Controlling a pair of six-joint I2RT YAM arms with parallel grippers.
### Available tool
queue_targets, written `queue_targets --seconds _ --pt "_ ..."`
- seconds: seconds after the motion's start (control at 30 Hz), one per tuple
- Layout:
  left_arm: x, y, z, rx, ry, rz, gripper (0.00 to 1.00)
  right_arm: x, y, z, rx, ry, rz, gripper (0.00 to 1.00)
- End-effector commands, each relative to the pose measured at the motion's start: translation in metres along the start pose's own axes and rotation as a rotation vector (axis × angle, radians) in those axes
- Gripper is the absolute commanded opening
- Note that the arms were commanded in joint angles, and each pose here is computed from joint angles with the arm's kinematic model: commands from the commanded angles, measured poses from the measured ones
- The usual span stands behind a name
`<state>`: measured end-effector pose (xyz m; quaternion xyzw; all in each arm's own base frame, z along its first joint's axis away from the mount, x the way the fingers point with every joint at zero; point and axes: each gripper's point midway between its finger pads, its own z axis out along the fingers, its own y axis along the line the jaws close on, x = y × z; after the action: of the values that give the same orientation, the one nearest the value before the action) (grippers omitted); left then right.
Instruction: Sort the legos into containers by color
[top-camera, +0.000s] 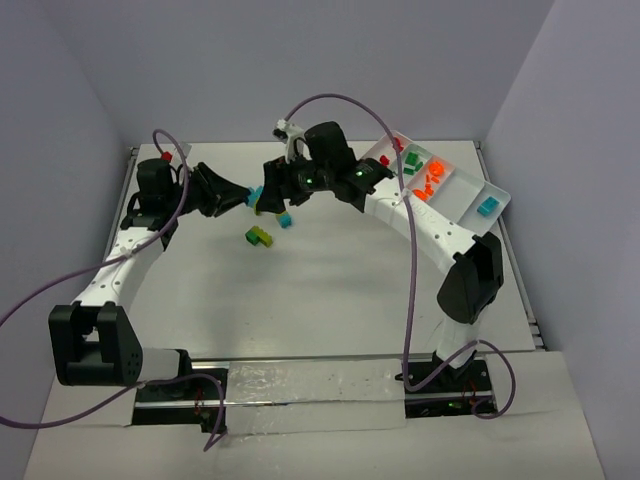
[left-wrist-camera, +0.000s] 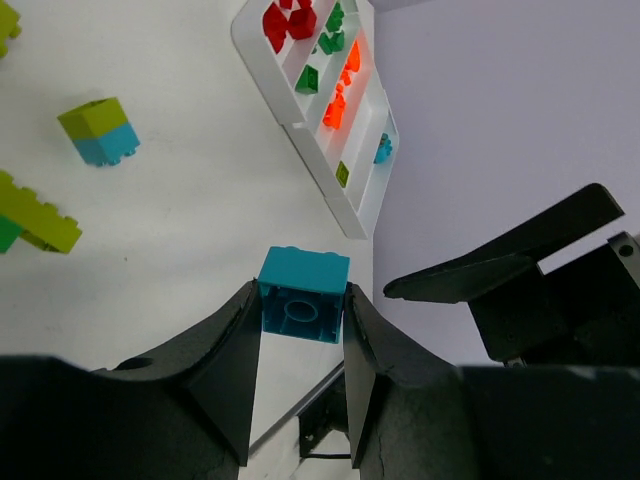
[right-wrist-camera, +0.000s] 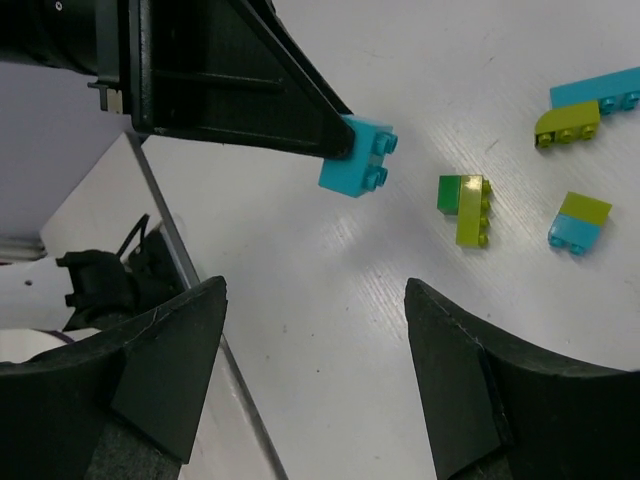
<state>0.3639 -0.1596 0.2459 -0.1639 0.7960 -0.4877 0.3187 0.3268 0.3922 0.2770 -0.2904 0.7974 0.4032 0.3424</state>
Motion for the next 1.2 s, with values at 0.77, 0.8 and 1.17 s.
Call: queue_targets --seconds 0.77,0.8,1.17 --pt "0.023 -0.029 -0.008 0.142 0.054 -0.188 0.05 -0.009 -0.033 0.052 0.208 0.012 -0.132 0.2" --pt "0.023 -0.03 -0.009 0.149 0.053 -0.179 0.07 -0.007 -0.033 0.052 0.205 0.018 -0.133 0.13" --pt "-0.013 -0.026 -0.019 0.031 -0.061 0.208 0.99 -0.002 -0.043 -0.006 0.194 0.015 -0.148 0.0"
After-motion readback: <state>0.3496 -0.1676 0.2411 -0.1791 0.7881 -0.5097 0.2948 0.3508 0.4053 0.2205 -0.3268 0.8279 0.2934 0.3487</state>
